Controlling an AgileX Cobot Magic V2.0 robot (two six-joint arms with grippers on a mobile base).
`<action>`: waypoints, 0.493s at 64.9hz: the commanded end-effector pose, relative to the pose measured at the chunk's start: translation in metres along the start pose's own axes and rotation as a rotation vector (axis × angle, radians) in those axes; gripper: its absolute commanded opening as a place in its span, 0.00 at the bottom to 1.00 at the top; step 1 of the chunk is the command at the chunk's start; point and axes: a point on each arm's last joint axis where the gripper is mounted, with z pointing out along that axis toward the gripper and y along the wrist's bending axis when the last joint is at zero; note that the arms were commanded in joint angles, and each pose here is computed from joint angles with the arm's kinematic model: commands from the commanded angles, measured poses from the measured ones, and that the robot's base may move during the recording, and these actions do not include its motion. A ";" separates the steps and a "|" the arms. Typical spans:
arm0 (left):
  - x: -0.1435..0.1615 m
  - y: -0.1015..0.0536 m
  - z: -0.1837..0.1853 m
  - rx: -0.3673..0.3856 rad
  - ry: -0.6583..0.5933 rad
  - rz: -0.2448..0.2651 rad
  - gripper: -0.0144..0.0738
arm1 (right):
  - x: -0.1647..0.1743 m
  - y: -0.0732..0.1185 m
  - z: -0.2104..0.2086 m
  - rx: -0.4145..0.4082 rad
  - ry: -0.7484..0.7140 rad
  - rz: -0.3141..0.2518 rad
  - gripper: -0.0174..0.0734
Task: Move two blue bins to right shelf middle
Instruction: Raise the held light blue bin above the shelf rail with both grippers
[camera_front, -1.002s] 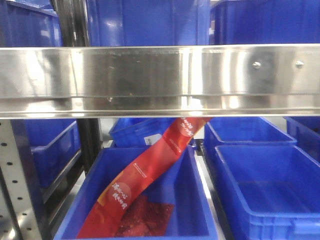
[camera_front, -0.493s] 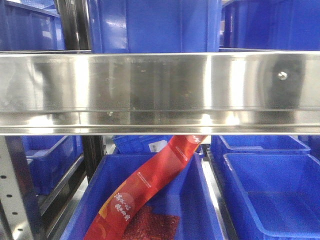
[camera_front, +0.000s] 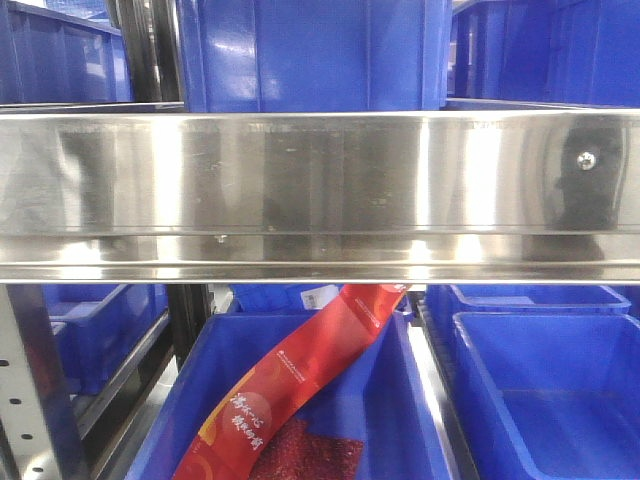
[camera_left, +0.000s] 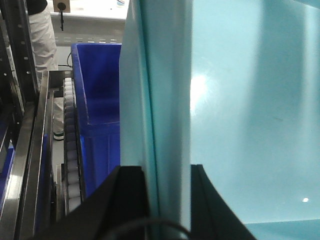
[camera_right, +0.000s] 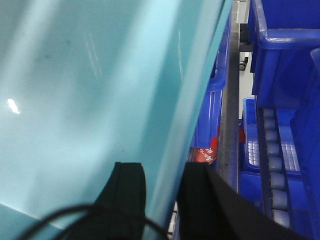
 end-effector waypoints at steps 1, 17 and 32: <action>-0.017 -0.008 -0.013 0.055 -0.138 -0.051 0.04 | -0.012 0.006 -0.010 -0.053 -0.110 -0.019 0.02; -0.017 -0.008 -0.013 0.055 -0.138 -0.051 0.04 | -0.012 0.006 -0.010 -0.053 -0.110 -0.019 0.02; -0.017 -0.008 -0.013 0.055 -0.138 -0.051 0.04 | -0.012 0.006 -0.010 -0.053 -0.110 -0.019 0.02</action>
